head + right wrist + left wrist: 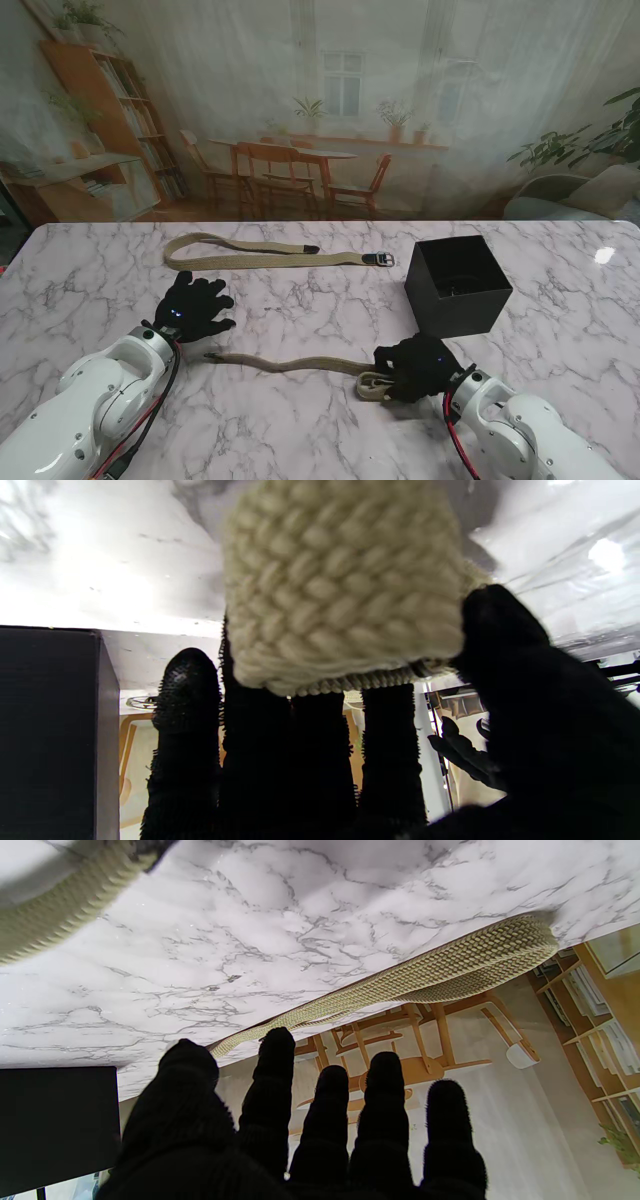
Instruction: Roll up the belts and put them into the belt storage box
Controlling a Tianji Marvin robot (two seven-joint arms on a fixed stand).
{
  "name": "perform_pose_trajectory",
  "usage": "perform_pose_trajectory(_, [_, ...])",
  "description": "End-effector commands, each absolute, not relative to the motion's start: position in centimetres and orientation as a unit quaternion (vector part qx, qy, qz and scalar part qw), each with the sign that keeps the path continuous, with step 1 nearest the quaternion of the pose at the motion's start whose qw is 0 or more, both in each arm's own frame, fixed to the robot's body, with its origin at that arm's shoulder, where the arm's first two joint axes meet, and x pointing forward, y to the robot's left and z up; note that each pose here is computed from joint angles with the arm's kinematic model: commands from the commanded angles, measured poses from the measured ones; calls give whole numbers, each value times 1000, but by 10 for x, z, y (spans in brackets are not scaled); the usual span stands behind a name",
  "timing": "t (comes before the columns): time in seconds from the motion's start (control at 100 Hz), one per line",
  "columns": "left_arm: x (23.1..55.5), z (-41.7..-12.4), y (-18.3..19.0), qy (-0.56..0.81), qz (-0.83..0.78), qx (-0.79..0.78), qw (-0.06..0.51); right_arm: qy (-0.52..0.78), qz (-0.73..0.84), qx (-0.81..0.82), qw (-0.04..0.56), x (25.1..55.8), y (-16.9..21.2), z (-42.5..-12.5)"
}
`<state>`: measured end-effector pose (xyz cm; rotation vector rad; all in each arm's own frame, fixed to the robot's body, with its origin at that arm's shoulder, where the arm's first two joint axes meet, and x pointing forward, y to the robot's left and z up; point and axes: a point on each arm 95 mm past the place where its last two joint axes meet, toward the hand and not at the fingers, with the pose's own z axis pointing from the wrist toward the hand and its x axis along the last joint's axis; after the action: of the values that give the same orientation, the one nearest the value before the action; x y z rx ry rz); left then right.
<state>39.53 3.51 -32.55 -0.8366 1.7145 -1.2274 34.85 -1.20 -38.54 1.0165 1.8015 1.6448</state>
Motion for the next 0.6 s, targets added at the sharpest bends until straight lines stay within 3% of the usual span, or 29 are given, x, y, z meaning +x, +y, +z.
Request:
perform_pose_trajectory(0.0, [395, -327, 34, 688, -488, -337, 418, 662, 603, 373, 244, 349, -11, -387])
perform_pose_trajectory(0.59, [396, -327, 34, 685, -490, -338, 419, 666, 607, 376, 215, 349, -7, -393])
